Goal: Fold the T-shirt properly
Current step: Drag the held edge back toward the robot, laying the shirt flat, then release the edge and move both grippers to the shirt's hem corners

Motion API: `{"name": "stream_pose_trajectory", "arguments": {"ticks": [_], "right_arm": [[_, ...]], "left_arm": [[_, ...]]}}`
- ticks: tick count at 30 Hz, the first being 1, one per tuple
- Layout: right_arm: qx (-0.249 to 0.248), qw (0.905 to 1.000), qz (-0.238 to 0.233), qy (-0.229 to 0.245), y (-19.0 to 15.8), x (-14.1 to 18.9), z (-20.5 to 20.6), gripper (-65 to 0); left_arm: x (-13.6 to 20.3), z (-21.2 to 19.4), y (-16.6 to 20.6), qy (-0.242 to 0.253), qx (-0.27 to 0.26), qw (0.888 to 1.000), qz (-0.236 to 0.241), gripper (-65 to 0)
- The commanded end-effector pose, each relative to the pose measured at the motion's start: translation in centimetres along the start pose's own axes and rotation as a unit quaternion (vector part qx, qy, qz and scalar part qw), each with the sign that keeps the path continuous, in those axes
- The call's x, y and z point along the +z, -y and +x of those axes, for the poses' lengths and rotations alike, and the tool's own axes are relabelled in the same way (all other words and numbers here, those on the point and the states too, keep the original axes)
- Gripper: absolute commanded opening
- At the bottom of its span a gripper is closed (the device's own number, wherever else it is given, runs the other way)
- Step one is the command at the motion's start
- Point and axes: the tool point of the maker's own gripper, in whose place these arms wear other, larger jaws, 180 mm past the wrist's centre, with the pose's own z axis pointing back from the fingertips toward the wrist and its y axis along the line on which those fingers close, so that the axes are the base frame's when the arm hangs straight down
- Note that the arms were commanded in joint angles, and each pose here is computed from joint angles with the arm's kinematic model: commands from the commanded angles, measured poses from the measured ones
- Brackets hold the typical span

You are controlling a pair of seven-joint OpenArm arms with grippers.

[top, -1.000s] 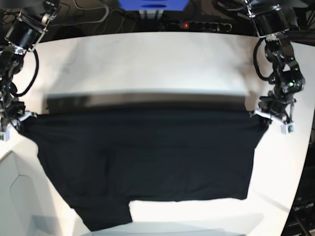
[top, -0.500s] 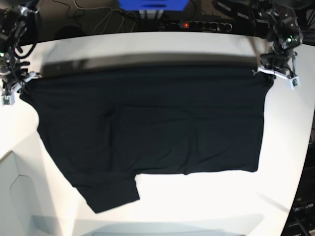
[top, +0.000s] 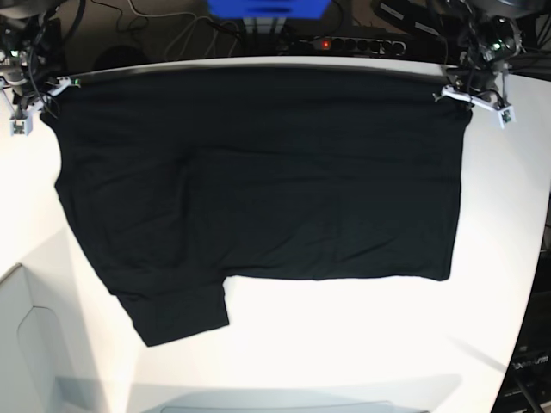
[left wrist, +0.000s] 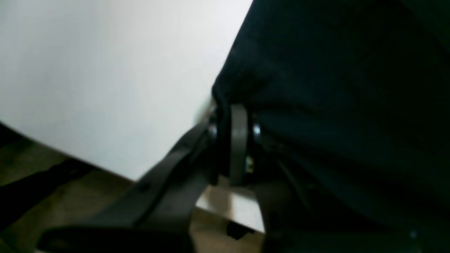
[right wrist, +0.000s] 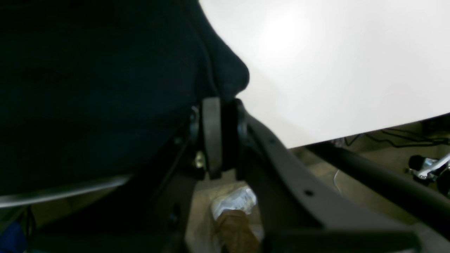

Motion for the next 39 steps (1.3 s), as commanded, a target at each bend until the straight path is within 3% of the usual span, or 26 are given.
{"name": "stream_pose_trajectory", "arguments": {"ticks": [1,6,10,13,15,18,22,29,35,39], "right_arm": [[0.004,0.9998,-0.014,0.01,0.9,0.5,0.5,-65.0],[0.006,0.9999,-0.014,0.006,1.0,0.6,0.1,-65.0],[0.01,0.9999,-0.014,-0.001,0.9,0.7,-0.3,-63.6],[0.011,0.9998,-0.014,-0.002,1.0,0.7,-0.5,-51.5],[0.012,0.9998,-0.016,-0.001,1.1,0.8,-0.4,-41.9],[0.02,0.9995,-0.019,0.017,0.9,1.5,0.8,-31.0],[0.034,0.998,-0.03,0.044,0.9,2.8,2.6,-24.3],[0.0,0.9924,-0.039,0.117,1.1,3.1,7.6,-23.5],[0.012,0.9776,0.021,0.209,-3.4,1.9,17.1,-23.5],[-0.007,0.9733,0.066,0.22,-4.9,-1.1,22.7,-23.5]], "left_arm": [[0.6,0.7,-0.8,0.012,-0.01,1.0,0.012,-64.5],[1.0,-0.4,-1.4,-0.003,-0.016,1.0,0.018,-62.7],[1.1,-1.0,-1.7,-0.009,-0.015,1.0,0.021,-46.4],[1.1,-0.9,-1.7,-0.009,-0.017,1.0,0.021,-35.2],[1.2,-0.8,-1.7,-0.007,-0.017,1.0,0.021,-31.8],[1.5,0.0,-1.4,0.004,-0.022,1.0,0.019,-31.5],[3.2,2.0,-2.0,0.04,-0.025,0.998,0.034,-31.4],[4.7,7.3,-2.3,0.125,-0.001,0.991,0.048,-31.3],[4.8,14.5,-0.1,0.221,0.027,0.975,0.021,-31.2],[4.0,18.6,2.5,0.256,0.022,0.966,-0.008,-31.2]]}}
